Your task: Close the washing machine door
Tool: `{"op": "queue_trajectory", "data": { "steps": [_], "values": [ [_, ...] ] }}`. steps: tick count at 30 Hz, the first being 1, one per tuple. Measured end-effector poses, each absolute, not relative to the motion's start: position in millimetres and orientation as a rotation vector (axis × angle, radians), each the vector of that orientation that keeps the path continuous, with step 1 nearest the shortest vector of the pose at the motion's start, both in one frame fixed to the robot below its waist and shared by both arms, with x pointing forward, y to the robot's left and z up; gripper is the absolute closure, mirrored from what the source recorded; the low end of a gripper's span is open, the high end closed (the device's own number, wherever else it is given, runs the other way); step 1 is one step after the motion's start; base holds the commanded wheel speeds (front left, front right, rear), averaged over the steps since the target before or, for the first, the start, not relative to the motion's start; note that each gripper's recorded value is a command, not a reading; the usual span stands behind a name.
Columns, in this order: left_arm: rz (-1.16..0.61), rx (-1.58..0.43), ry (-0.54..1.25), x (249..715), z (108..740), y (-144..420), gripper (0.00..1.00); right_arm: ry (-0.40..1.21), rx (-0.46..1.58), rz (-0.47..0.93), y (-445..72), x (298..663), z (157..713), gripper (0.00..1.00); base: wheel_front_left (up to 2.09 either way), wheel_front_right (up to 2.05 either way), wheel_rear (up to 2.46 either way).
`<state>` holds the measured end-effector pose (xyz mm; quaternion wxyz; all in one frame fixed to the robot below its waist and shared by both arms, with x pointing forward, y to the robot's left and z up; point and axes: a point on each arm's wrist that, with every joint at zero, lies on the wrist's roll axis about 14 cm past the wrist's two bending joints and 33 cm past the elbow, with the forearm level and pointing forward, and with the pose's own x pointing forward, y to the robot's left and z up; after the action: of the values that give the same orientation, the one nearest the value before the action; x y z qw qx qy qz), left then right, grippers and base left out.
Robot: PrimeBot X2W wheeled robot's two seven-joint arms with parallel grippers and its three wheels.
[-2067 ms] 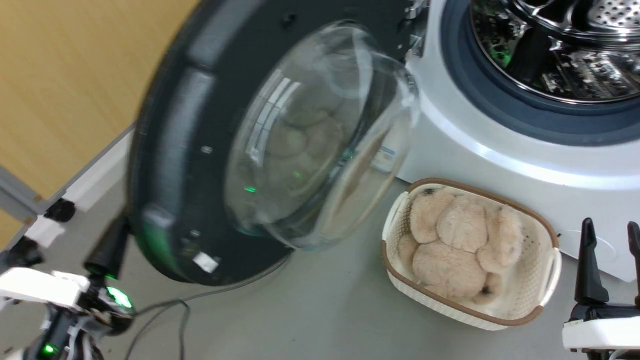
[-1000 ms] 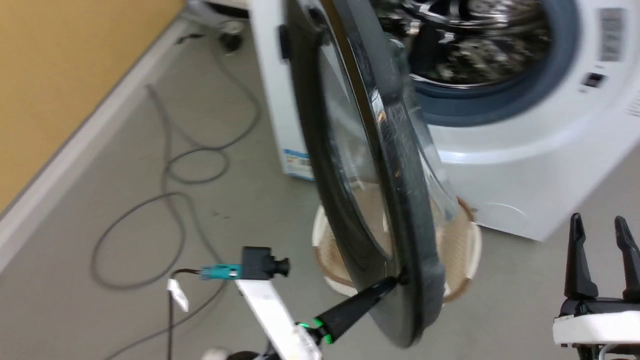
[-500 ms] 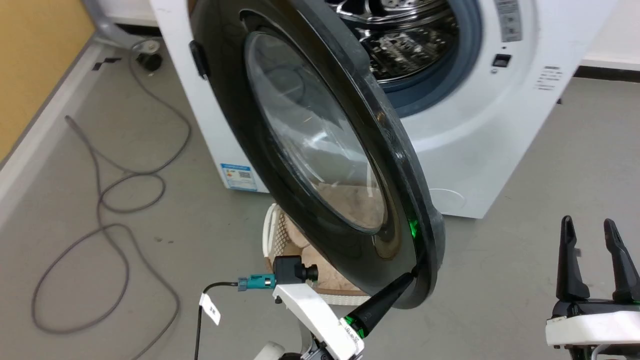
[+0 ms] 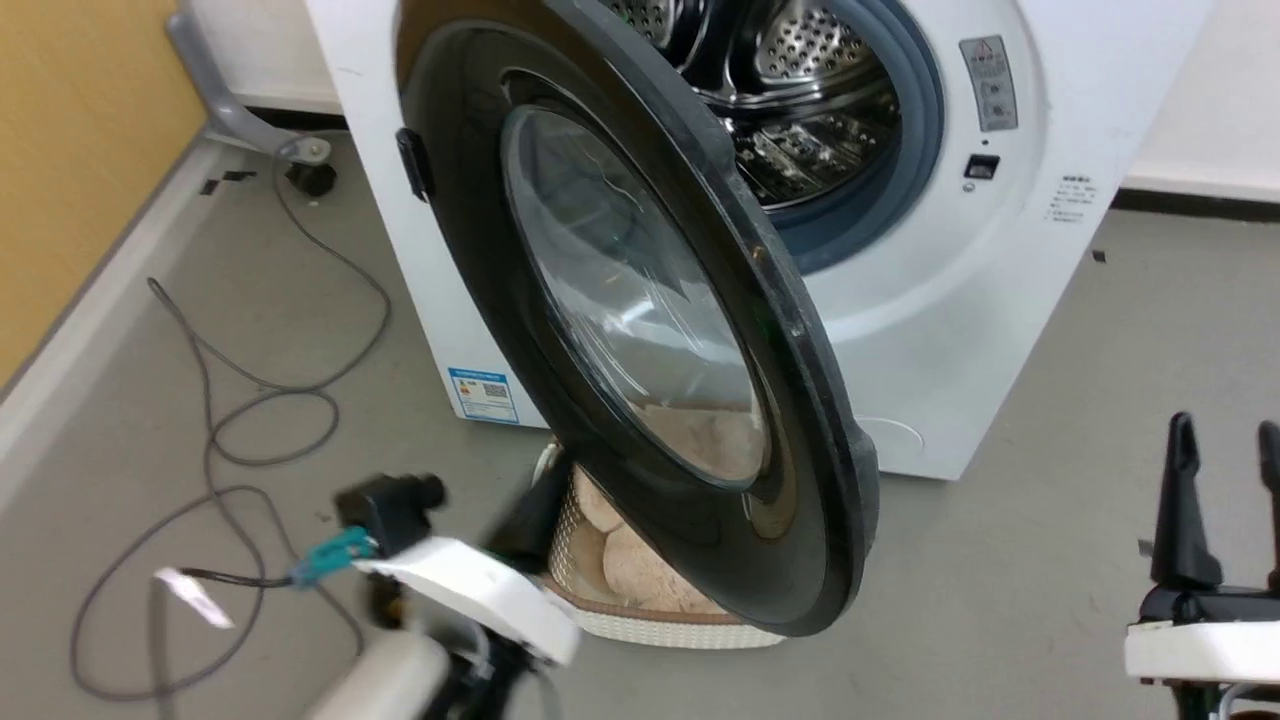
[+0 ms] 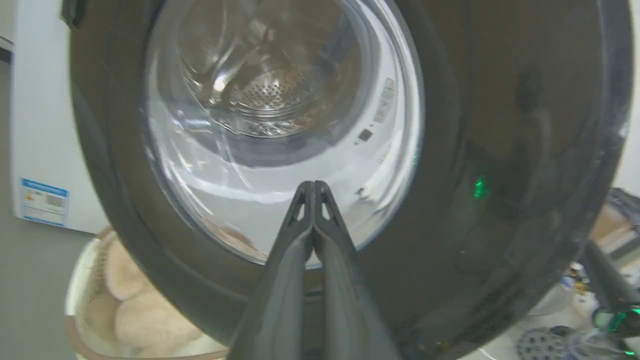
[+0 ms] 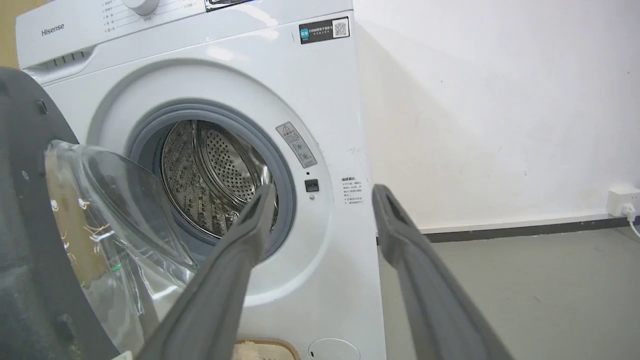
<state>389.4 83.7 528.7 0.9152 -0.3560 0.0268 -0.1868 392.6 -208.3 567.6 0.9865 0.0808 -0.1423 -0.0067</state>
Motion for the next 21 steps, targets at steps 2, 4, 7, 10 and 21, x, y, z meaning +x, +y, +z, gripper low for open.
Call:
{"op": "queue_trajectory", "data": {
  "steps": [2,4,7,10,21],
  "values": [
    [-0.292,-0.565,0.011,397,529,111,1.00,-0.318,0.154,-0.008,-207,392,578,0.00,0.00,0.00,0.00],
    [-0.204,-0.411,-0.065,405,544,138,1.00,-0.354,0.145,0.000,-205,392,590,0.00,0.00,0.00,0.00],
    [-0.099,-0.230,-0.209,408,580,165,1.00,-0.425,0.131,0.011,-203,394,614,0.00,0.00,0.00,0.00],
    [0.002,-0.089,-0.300,400,600,187,1.00,-0.508,0.123,0.025,-199,394,641,0.00,0.00,0.00,0.00],
    [0.265,0.087,-0.273,352,576,240,0.00,-0.788,0.308,0.200,-158,379,730,0.00,0.00,0.00,0.00]
  ]
}}
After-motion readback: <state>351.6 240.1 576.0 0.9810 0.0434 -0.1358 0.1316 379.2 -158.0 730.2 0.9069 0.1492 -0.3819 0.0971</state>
